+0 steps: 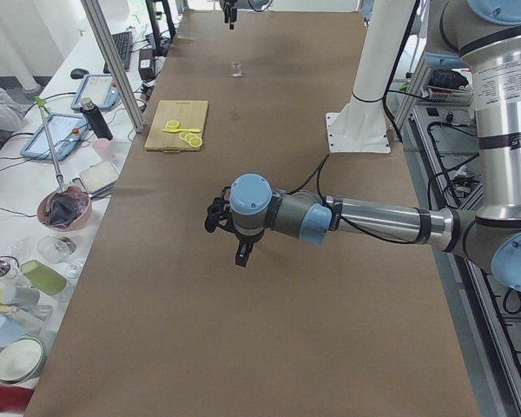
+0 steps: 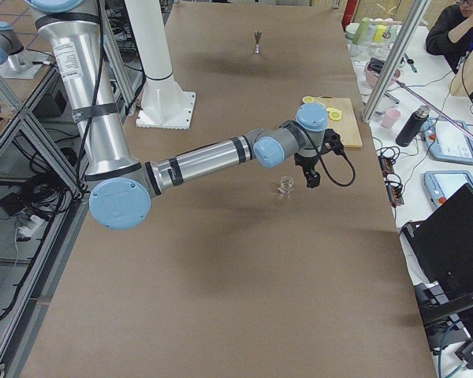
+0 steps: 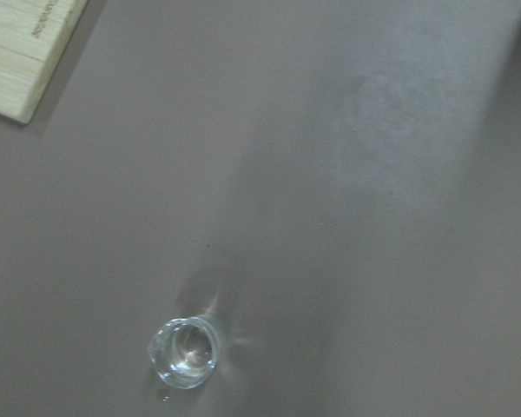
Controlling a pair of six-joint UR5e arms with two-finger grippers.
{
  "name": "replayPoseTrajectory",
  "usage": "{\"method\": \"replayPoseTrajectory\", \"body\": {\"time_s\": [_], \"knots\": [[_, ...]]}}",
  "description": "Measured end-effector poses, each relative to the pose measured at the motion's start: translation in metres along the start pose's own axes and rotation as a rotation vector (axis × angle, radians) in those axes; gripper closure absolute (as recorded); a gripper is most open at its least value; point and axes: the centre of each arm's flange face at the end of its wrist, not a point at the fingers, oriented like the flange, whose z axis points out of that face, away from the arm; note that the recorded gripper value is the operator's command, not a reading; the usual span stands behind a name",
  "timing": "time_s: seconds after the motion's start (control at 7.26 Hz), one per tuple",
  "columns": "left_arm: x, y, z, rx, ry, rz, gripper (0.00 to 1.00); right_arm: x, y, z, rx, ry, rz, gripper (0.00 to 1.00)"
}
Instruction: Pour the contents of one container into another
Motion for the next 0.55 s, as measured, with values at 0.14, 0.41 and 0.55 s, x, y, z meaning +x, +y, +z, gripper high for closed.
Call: {"method": "replayPoseTrajectory", "body": {"time_s": [0.14, 0.41, 0.55], "knots": [[0.019, -0.003, 0.006, -0.014, 0.013, 0.03, 0.01, -0.004, 0.0, -0.004, 0.015, -0.057, -0.025, 0.0], [0.037, 0.01, -0.003, 0.0, 0.0, 0.036, 0.01, -0.003, 0.007, -0.015, 0.03, -0.116, -0.063, 0.0], [0.042, 0.012, -0.009, 0.032, -0.031, 0.034, 0.01, -0.003, 0.009, -0.017, 0.036, -0.128, -0.135, 0.0]]}}
